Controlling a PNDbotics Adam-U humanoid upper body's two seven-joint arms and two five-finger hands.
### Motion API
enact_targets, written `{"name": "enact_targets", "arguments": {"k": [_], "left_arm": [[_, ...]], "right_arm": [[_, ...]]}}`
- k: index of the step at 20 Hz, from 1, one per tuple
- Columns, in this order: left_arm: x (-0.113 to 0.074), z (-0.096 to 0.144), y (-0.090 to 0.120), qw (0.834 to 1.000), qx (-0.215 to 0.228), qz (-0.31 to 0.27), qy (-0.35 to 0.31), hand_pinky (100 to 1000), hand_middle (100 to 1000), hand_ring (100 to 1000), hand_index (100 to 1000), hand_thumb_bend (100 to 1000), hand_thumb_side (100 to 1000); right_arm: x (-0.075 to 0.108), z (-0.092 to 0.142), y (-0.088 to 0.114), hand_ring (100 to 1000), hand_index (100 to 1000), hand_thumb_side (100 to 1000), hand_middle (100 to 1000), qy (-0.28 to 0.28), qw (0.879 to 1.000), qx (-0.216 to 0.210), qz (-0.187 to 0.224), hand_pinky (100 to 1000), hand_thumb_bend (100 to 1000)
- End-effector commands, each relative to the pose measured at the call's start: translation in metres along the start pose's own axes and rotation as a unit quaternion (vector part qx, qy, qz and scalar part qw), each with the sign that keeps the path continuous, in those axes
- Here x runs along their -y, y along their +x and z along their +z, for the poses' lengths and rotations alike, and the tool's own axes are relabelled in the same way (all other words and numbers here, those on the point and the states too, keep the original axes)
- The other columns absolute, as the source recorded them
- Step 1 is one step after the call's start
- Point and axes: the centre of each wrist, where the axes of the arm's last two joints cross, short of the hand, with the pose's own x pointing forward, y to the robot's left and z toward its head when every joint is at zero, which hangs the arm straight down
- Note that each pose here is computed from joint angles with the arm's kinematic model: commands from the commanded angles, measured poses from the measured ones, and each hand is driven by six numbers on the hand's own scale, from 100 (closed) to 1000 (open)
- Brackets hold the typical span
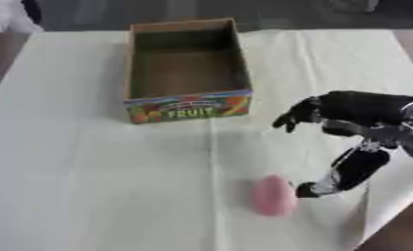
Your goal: Pick up objects on the table and place them in the box.
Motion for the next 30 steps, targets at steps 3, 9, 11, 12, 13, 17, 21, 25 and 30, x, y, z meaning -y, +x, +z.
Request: {"name": "enact_targets", "arguments": {"k": [3,9,11,12,13,17,21,25,30], "left_arm": [[-0.001,-0.005,0.006,1.000,0.013,0.000,-0.008,710,621,656,802,100,697],[0.000,-0.004,0.006,1.000,0.011,0.002,-0.009,710,621,655,801,100,697],[0.000,-0.004,0.006,1.000,0.011,0.002,-0.009,710,621,655,801,100,697],[0.000,-0.004,0.006,1.000,0.011,0.003,-0.009,710,621,655,801,100,697],[0.001,-0.004,0.006,1.000,0.011,0.003,-0.009,710,621,655,801,100,697],[0.001,-0.004,0.006,1.000,0.011,0.004,-0.010,710,621,655,800,100,697],[0.001,-0.004,0.006,1.000,0.010,0.004,-0.010,710,621,655,800,100,697],[0.002,-0.004,0.006,1.000,0.010,0.005,-0.011,707,621,655,799,100,698],[0.002,-0.004,0.006,1.000,0.009,0.005,-0.011,702,621,655,799,100,698]], "right_arm": [[0.003,-0.002,0.008,794,907,441,695,0.011,1.000,-0.002,0.019,720,588],[-0.007,-0.012,0.019,794,907,398,673,0.038,0.999,0.002,0.008,718,560],[-0.010,-0.014,0.022,796,916,386,675,0.043,0.999,0.000,0.006,718,556],[-0.012,-0.015,0.023,796,918,384,676,0.046,0.999,-0.001,0.005,718,555],[-0.014,-0.016,0.025,798,923,375,679,0.048,0.999,-0.002,0.004,719,551],[-0.020,-0.019,0.029,800,929,356,680,0.060,0.998,-0.008,-0.001,718,541],[-0.024,-0.022,0.033,804,927,351,680,0.066,0.998,-0.015,-0.001,721,538],[-0.028,-0.023,0.034,810,925,343,683,0.068,0.997,-0.029,0.004,727,534],[-0.030,-0.022,0.033,810,909,342,680,0.067,0.997,-0.042,0.008,728,527]]}}
